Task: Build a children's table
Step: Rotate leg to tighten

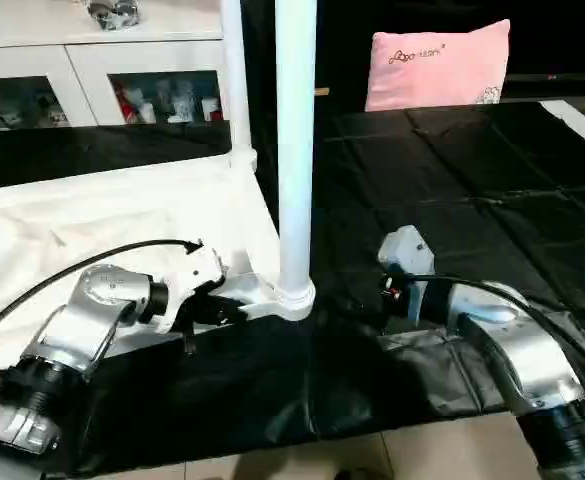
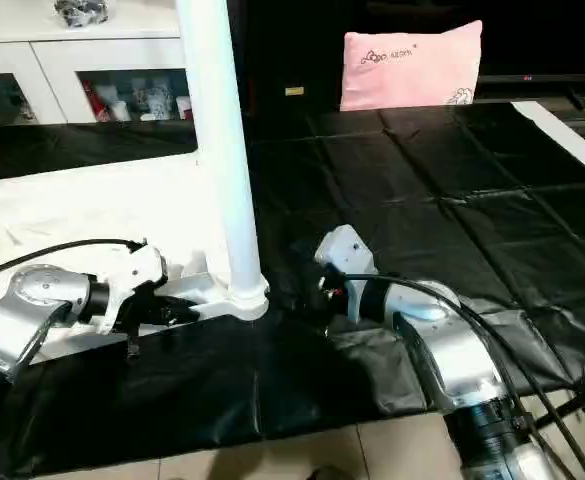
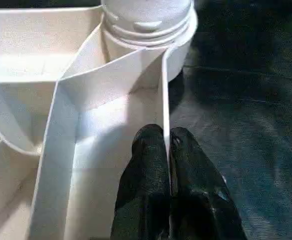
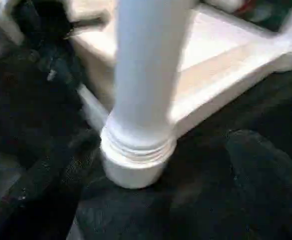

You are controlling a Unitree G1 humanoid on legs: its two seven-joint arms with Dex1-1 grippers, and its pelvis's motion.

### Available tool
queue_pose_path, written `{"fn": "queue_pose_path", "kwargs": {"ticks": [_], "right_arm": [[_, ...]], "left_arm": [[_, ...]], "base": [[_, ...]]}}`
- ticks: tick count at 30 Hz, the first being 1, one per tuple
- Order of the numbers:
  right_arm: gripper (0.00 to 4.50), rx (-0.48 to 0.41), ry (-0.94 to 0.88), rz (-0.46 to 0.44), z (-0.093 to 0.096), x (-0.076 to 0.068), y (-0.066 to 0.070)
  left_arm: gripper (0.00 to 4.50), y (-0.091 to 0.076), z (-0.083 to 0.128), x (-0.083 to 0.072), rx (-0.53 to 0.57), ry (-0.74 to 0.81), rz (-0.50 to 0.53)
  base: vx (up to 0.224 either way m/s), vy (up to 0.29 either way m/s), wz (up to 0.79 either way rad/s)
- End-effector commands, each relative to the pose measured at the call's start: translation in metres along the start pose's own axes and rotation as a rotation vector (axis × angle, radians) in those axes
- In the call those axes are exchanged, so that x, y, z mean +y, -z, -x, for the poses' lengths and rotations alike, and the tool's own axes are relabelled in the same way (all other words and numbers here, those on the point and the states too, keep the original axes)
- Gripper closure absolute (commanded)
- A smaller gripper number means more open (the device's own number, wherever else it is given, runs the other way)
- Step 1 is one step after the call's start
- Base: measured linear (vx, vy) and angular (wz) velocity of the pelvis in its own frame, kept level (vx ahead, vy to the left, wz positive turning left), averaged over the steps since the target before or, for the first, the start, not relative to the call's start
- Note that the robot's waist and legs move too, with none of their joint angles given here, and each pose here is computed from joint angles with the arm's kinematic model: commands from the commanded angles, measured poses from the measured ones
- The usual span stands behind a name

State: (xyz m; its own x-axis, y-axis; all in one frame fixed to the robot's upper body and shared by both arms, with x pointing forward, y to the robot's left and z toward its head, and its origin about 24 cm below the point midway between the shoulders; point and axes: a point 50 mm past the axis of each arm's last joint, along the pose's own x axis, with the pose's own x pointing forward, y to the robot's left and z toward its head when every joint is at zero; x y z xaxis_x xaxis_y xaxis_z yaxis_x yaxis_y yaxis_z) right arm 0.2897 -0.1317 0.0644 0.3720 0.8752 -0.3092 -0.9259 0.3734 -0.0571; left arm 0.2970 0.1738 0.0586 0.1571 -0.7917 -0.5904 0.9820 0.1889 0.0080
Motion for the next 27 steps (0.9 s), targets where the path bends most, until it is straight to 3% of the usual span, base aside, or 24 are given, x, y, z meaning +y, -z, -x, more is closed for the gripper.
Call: {"fn": "queue_pose_path", "kwargs": {"ticks": [1,11,22,27], "right_arm": [[0.00,0.004,-0.027,0.022,-0.0016,0.0009,-0.0011],[0.00,-0.015,-0.083,0.016,-0.0026,0.0001,0.0002],[0.82,-0.026,-0.212,-0.008,-0.0073,-0.0024,-0.0027],[1.28,0.011,-0.308,-0.031,-0.0079,0.0007,-0.0005]], "left_arm": [[4.49,-0.0092,-0.0084,-0.0052,-0.009,0.087,-0.066],[4.49,-0.0106,-0.0086,-0.0063,0.003,0.146,-0.106],[4.50,-0.0102,-0.0147,-0.0124,0.042,0.222,-0.158],[4.50,-0.0091,-0.0157,-0.0106,0.054,0.219,-0.165]], "base": [[0.000,0.000,0.00],[0.000,0.000,0.00],[0.000,0.000,0.00],[0.000,0.000,0.00]]}}
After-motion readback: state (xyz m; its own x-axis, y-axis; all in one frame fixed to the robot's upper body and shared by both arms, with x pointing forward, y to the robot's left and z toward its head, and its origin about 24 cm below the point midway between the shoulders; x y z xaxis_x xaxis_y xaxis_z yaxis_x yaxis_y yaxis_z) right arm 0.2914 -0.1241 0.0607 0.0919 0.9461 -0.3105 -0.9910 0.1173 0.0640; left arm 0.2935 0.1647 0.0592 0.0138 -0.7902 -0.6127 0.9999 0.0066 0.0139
